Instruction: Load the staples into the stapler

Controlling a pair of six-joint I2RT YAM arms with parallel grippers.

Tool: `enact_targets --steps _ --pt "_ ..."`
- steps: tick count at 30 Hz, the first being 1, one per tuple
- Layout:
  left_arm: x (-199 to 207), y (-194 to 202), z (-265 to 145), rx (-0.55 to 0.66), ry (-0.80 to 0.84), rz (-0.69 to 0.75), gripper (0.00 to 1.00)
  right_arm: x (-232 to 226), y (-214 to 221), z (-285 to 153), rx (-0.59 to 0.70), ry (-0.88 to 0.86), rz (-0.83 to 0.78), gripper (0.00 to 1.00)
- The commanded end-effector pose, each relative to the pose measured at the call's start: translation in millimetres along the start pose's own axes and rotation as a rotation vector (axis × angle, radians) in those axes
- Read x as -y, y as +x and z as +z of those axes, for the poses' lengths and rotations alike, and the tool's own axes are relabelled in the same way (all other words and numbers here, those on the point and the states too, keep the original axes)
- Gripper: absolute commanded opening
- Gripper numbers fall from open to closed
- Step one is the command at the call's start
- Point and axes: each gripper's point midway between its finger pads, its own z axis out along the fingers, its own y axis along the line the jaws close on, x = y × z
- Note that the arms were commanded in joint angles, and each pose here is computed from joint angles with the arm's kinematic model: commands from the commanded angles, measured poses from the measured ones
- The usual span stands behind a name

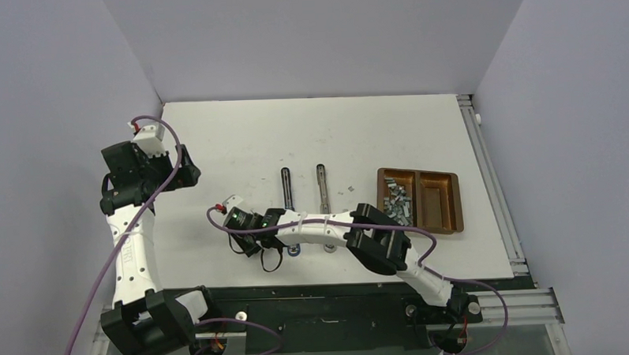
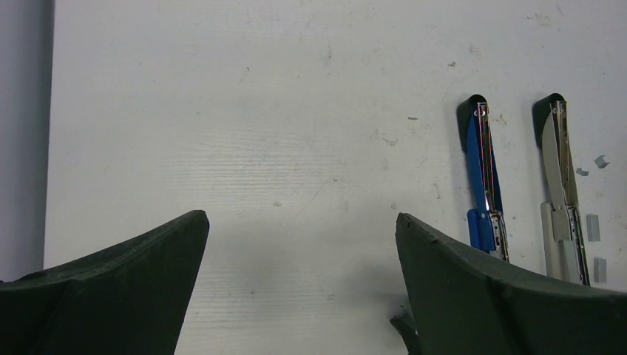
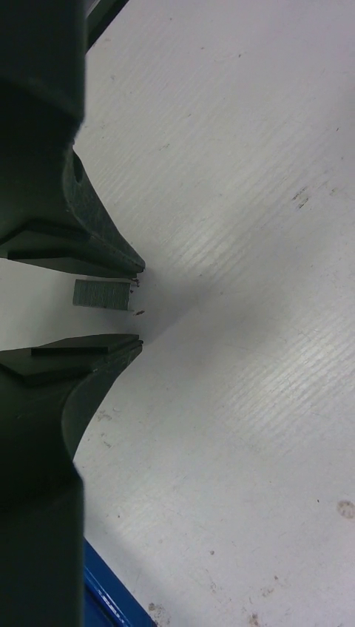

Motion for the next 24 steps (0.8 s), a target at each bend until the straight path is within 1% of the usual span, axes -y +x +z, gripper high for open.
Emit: enact_targets --steps 1,7,19,24 --pt "1 -15 -8 0.036 -0.002 0.006 0.96 1 10 4 -0.022 0.062 -0.024 0.34" --pt "3 -14 -11 0.031 0.005 0.015 0.96 -3 20 5 -0.031 0.112 -0.054 0.31" --pt "6 -15 -19 0.039 0.004 0.047 0.96 -1 22 7 -0.027 0.159 -0.054 0.17" --pt "6 -15 -19 0.037 0.005 0.044 0.96 6 22 5 -0.025 0.189 -0.053 0.09"
